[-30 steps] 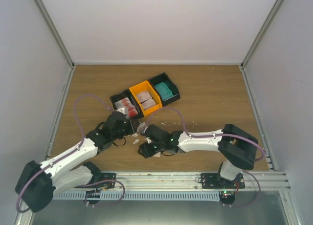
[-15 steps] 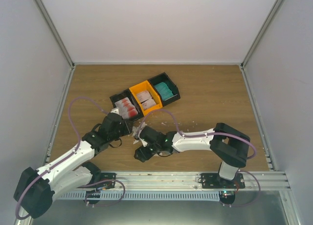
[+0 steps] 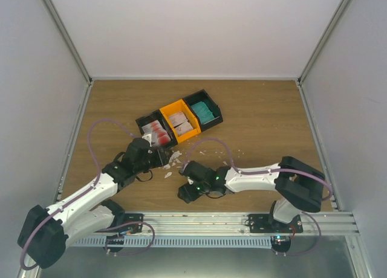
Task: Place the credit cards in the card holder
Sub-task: Close the card holder at the center of the board.
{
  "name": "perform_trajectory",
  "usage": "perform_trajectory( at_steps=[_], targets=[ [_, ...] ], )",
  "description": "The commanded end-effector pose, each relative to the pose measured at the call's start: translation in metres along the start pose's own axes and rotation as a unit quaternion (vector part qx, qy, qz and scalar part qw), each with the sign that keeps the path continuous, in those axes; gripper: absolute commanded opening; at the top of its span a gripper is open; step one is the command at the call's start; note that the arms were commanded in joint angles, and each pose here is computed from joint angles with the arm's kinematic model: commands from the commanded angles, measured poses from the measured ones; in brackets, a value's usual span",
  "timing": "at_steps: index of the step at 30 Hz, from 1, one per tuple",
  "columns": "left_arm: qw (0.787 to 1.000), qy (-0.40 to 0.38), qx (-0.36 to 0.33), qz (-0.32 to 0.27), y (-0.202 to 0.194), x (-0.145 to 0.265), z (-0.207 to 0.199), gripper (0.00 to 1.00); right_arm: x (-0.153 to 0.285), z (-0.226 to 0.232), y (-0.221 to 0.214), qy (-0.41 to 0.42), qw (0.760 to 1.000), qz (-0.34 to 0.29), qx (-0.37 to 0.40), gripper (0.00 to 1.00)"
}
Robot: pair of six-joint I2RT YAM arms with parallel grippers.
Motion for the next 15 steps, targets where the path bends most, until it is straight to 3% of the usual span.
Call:
perform_trajectory(
  at_steps=[1,6,15],
  targets=[
    [0.998,-0.063,-0.026,0.011,0.001,-0.004,-0.023,0.57,0.011,-0.024,-0.022,-0.047,0.998,0.009,-0.043,0.68],
    [0.994,-0.092,-0.04,0.043,-0.007,-0.013,-0.032,0.66,0.031,-0.05,-0.029,-0.084,0.993,-0.017,-0.086,0.68],
    [0.986,-0.106,-0.068,0.107,-0.024,-0.038,-0.044,0.67,0.052,-0.105,-0.022,-0.121,0.977,-0.073,-0.158,0.53]
  ],
)
Point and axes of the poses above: each gripper's point midway between its finger pads, its own x axis back along the fingers, its own z axis along the line the jaws close on, y = z × x, the point moved 2 cm from there along x, back along the fingers, and after that the axes turned 4 degrees about x, right-handed, at the moved point
